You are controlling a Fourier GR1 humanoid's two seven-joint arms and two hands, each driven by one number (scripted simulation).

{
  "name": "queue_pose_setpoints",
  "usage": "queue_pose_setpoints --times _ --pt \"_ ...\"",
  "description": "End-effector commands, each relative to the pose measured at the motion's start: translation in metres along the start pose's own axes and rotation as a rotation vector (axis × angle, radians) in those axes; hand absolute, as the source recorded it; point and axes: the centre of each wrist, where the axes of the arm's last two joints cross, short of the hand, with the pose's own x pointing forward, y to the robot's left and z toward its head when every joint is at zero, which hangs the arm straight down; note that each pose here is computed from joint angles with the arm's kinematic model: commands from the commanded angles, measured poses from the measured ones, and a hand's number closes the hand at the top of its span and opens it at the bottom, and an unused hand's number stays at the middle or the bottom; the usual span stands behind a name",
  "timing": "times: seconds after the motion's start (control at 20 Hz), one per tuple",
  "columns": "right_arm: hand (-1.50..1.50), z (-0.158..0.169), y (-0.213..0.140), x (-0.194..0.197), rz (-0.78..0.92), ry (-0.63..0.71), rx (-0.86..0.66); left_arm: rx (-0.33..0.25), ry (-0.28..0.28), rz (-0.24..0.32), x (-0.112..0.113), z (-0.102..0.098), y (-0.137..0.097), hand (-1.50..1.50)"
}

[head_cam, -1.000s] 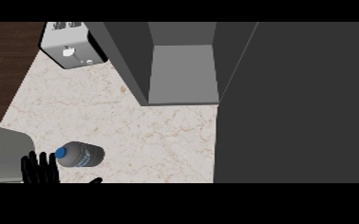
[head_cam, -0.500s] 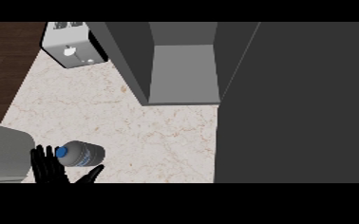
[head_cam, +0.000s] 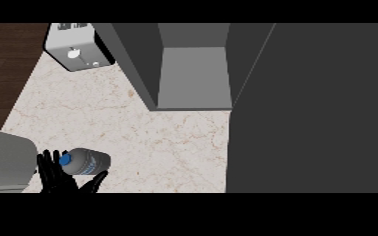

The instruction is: Pick up the bottled water, place it into the cabinet and close the cabinet

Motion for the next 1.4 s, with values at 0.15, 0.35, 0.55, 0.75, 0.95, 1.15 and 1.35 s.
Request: queue_pose_setpoints --times 0.15,0.35,0.55,0.75,0.95,1.15,1.35 --pt "-1.50 -0.008 0.003 0.036 0.036 -0.059 0.026 -0.050 -0.007 0.129 -0.010 -0.018 -0.008 -1.50" --pt "-1.50 -0.001 -0.012 0.034 0.018 -0.065 0.037 -0.054 -0.034 0.170 -0.020 -0.012 -0.016 1.50" --pt "-1.50 -0.014 0.000 0.030 0.006 -0.088 0.028 -0.062 -0.041 0.201 -0.026 -0.019 -0.034 1.50" --pt "-1.50 -0.008 0.005 0.046 0.032 -0.085 0.043 -0.072 -0.072 0.210 -0.022 -0.010 -0.026 1.50" --pt "-1.50 -0.014 -0.004 0.032 0.019 -0.085 0.033 -0.139 -0.079 0.165 -0.024 -0.019 -0.054 1.50" --pt "-1.50 -0.007 0.000 0.025 0.014 -0.089 0.038 -0.427 0.033 0.136 -0.019 -0.040 -0.072 1.50" --pt "-1.50 -0.011 -0.006 0.028 0.025 -0.079 0.055 -0.539 0.035 0.170 -0.017 -0.047 -0.103 1.50"
